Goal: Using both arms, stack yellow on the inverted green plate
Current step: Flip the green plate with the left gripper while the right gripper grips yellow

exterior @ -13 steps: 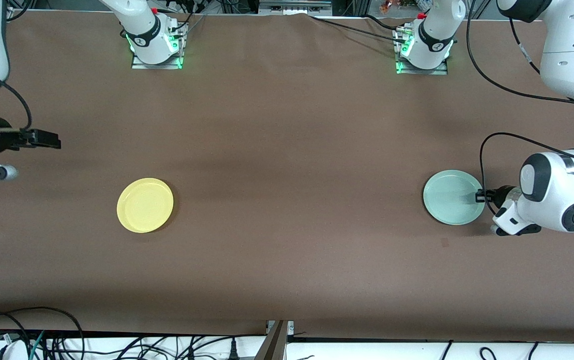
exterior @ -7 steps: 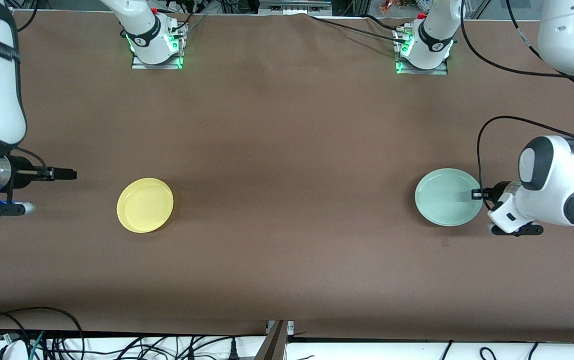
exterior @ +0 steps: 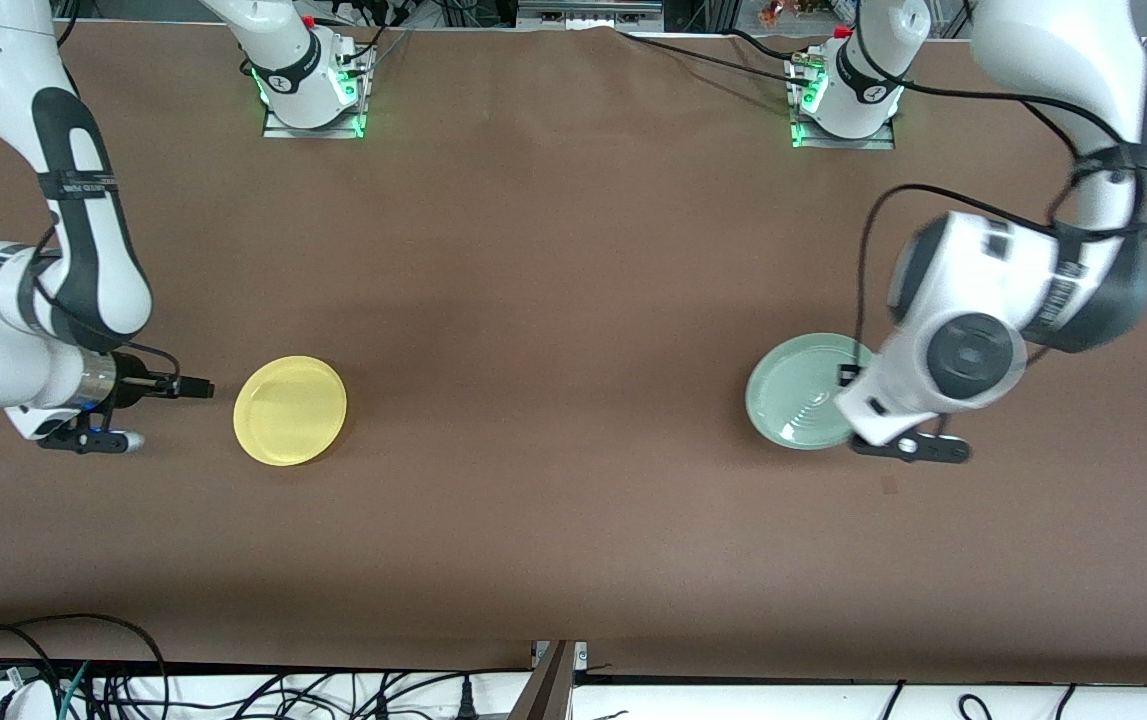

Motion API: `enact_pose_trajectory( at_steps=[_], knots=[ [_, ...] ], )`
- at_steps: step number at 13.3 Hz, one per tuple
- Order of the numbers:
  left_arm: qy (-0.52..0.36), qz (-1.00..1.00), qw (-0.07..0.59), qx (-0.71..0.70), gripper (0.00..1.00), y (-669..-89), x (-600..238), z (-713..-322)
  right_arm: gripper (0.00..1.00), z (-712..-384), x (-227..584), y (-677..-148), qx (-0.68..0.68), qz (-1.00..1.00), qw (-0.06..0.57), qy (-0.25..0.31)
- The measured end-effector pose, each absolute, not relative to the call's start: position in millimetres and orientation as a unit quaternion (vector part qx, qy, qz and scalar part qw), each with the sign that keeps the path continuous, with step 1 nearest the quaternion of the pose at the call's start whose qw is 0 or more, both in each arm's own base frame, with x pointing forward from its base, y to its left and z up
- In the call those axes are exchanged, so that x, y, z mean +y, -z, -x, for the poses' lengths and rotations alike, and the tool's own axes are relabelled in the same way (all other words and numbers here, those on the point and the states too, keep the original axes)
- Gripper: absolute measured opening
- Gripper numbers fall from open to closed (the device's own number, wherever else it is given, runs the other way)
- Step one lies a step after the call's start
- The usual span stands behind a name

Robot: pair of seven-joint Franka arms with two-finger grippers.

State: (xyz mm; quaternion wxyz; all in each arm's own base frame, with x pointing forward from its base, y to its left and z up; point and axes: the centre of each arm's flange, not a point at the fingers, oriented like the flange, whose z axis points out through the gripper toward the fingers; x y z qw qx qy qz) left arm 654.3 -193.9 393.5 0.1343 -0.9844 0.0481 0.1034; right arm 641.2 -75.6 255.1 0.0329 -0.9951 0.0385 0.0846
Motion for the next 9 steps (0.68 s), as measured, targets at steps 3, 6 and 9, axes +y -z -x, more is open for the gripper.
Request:
enact_pose_trajectory(
  at_steps=[3,6,9],
  knots=[
    [-0.056,0.974,0.208,0.067,0.03,-390,-298,-617,1.00,-629,-73,-235,0.068,0.992,0.064,-0.086],
    [0.003,0.952,0.284,0.116,0.03,-370,-384,-577,1.00,-620,-74,-219,0.088,0.991,0.075,-0.073],
    [0.042,0.934,0.321,0.153,0.03,-364,-421,-564,1.00,-611,-76,-201,0.093,0.991,0.069,-0.062]
  ],
)
